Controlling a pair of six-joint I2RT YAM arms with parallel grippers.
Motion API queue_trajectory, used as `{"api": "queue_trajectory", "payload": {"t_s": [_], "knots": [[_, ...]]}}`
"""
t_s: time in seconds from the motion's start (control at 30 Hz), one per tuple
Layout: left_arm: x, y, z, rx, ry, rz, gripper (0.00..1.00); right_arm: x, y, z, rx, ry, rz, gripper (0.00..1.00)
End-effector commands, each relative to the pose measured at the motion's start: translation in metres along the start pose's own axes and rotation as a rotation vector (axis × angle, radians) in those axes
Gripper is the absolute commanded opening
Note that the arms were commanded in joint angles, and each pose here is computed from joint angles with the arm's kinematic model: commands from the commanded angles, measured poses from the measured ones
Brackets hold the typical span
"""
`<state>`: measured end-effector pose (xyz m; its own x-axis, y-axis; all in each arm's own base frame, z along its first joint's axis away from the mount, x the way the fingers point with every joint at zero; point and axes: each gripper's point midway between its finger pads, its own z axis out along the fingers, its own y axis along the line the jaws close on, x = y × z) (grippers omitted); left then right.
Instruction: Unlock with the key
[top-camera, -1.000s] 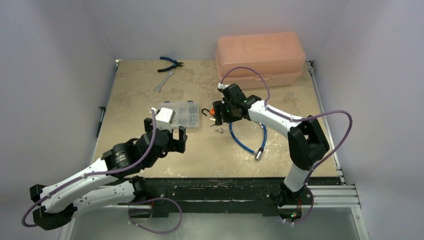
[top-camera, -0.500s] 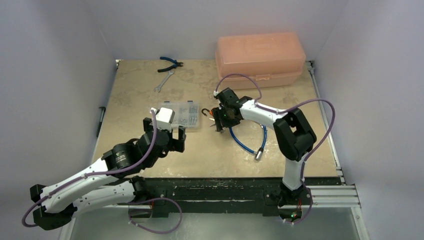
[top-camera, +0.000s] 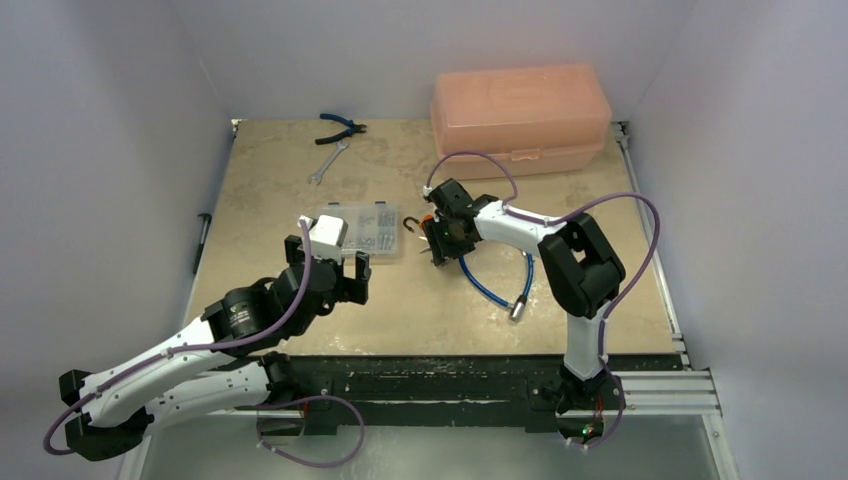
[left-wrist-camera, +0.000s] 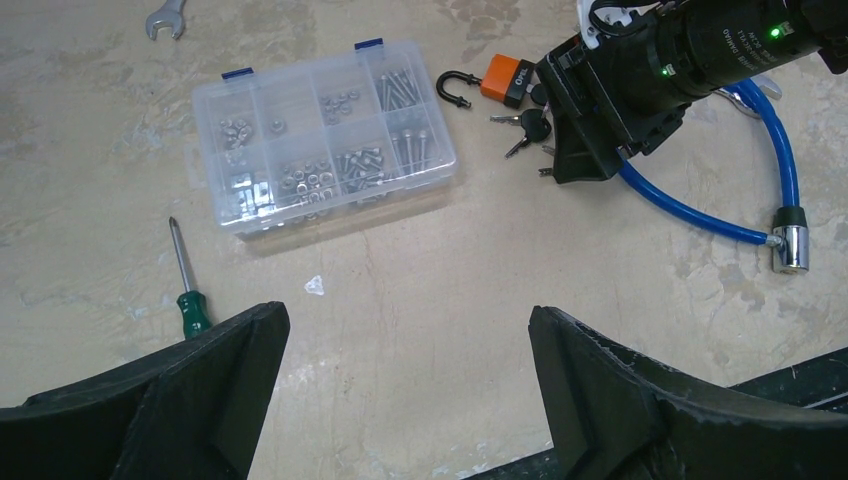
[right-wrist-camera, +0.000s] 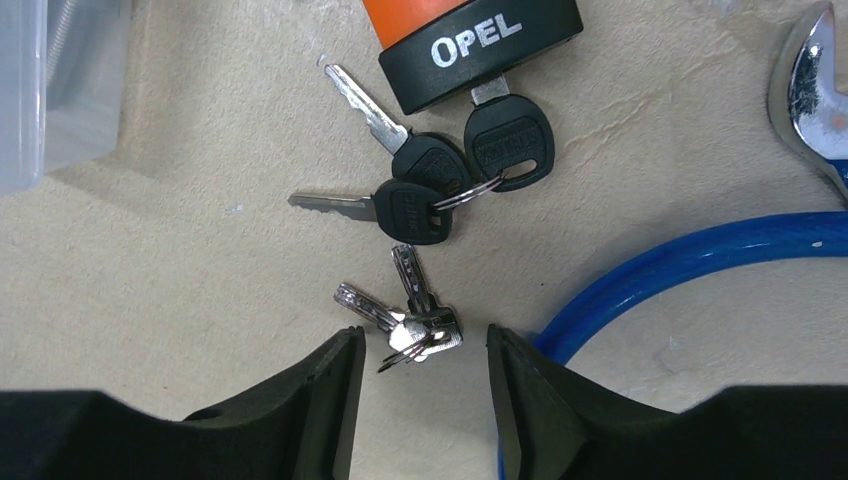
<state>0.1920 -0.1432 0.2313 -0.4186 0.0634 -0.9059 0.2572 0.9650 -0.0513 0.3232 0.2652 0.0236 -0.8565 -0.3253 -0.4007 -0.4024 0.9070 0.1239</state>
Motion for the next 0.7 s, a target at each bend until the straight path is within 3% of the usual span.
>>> {"api": "queue_trajectory", "payload": {"t_s": [0.0,0.37,0.67], "knots": [[-0.005,0.004,0.0,-0.018,-0.026,0.0,0.99,-0.016,0.001,0.002,0.011,-0.043,-0.026,0.53],[-0.006,0.006,0.0,-0.023,-0.029,0.0,0.99,-0.002,0.003,0.007,0.022,-0.016,-0.038,0.31],[-0.006,0.007,-0.001,-0.024,-0.031,-0.004,0.99,-0.002,0.01,0.001,-0.006,-0.041,-0.033,0.07]]}}
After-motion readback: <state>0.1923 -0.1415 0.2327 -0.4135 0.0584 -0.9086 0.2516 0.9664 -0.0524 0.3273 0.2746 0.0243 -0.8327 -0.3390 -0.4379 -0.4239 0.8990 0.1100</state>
